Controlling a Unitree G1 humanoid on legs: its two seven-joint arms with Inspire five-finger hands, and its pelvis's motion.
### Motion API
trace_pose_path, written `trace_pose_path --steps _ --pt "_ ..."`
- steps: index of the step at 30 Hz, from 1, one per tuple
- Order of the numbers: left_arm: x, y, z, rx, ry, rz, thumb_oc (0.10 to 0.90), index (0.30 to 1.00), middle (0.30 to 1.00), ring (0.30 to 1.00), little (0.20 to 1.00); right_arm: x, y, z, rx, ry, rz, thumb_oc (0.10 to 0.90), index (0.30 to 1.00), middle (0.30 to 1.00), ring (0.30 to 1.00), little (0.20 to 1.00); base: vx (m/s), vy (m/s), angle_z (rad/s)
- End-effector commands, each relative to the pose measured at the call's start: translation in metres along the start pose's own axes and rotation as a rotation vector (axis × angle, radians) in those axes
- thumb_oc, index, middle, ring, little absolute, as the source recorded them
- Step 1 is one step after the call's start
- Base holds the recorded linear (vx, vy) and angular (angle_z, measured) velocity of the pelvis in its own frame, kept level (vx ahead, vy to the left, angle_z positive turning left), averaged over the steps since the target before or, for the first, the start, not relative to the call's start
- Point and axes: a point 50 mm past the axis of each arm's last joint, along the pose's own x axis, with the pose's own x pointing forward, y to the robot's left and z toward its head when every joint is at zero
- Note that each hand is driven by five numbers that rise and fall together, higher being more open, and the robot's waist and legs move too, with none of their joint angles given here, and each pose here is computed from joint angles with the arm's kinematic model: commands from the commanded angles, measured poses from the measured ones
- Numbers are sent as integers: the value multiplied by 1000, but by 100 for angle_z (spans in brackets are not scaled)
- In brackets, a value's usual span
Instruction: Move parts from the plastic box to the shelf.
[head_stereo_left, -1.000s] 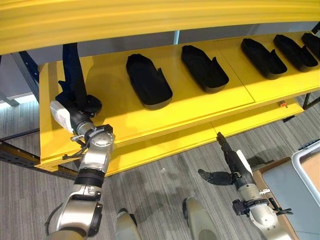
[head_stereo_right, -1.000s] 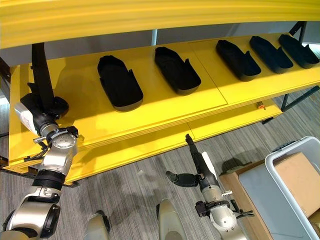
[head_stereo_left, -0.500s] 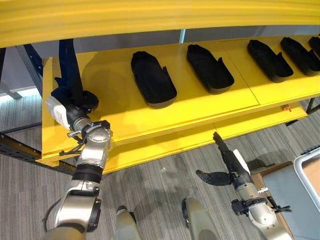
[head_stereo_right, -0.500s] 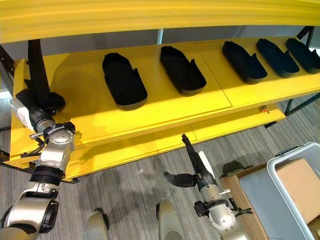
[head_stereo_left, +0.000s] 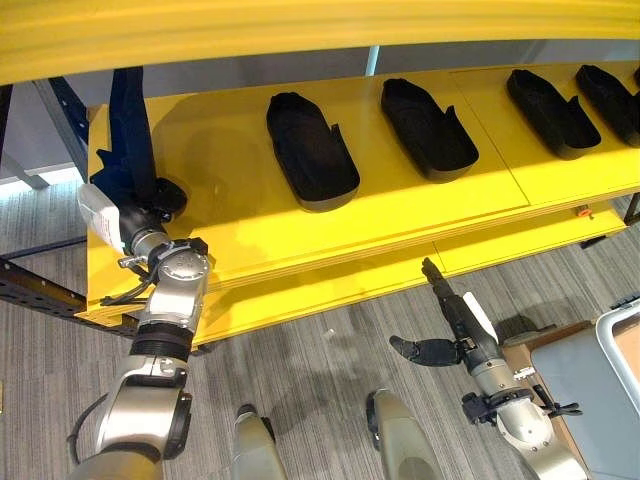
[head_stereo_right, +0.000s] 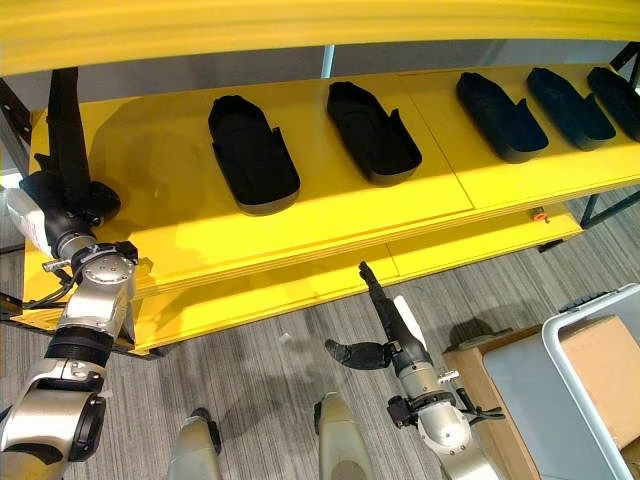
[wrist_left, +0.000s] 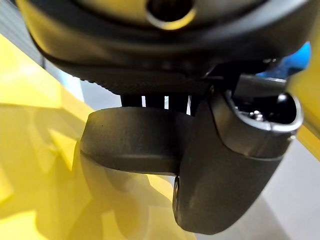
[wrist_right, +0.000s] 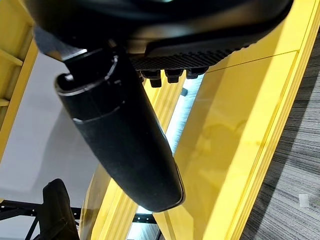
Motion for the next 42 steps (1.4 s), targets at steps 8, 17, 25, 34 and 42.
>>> trace_pose_path --steps 8,17,25,34,42 --pt "6 2 2 83 -63 -10 400 300 300 300 300 8 -8 53 -49 -284 -4 900 1000 1000 1000 1000 -9 -1 3" --pt "-7 -1 -10 46 -23 -40 400 300 300 300 300 11 -9 55 -55 -285 -5 900 1000 1000 1000 1000 0 0 0" --pt "-4 4 -11 59 -26 -40 400 300 300 300 300 12 -9 54 -58 -276 5 900 1000 1000 1000 1000 -1 -3 2" --pt "5 7 -9 44 -3 -37 900 1000 1000 1000 1000 12 -9 51 -55 -258 3 900 1000 1000 1000 1000 0 0 0" --pt "7 12 -4 12 -13 -16 900 1000 1000 1000 1000 12 -10 51 -55 -254 -3 900 1000 1000 1000 1000 0 0 0"
